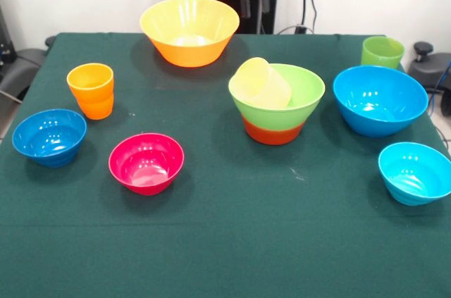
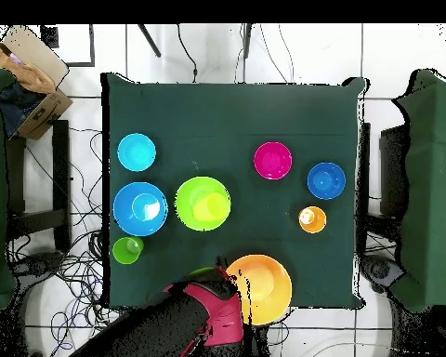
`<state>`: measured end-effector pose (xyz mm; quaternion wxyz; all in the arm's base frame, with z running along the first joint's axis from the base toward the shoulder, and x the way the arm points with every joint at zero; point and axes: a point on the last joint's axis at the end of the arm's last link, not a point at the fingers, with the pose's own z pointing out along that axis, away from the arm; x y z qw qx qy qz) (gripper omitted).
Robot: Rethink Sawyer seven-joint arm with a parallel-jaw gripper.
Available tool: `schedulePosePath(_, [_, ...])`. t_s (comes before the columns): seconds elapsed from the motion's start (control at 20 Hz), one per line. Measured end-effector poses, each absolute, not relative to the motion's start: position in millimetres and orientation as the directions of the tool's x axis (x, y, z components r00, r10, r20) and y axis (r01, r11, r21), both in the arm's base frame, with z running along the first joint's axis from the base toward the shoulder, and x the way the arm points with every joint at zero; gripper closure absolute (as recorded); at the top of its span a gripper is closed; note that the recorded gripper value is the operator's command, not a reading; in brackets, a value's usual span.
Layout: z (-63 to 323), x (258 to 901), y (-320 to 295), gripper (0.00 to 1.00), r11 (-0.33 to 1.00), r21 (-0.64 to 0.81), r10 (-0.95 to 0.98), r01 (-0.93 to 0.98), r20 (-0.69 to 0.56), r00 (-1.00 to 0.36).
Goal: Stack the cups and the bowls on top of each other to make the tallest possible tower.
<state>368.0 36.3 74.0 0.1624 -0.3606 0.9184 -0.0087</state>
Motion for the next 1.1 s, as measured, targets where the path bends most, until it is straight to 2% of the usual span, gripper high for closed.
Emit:
schedulePosePath(0.6, [69,376,17,0.0,0.829,-0.152,-0.556,-0.539,-0.33,-0.763])
schedulePosePath(0.8, [55,380,4,0.0,0.859,-0.225,-0.511,-0.459,-0.337,-0.791])
schedulePosePath(1.1, [35,382,5,0.0,0.75,-0.383,-0.651,-0.539,-0.28,-0.706])
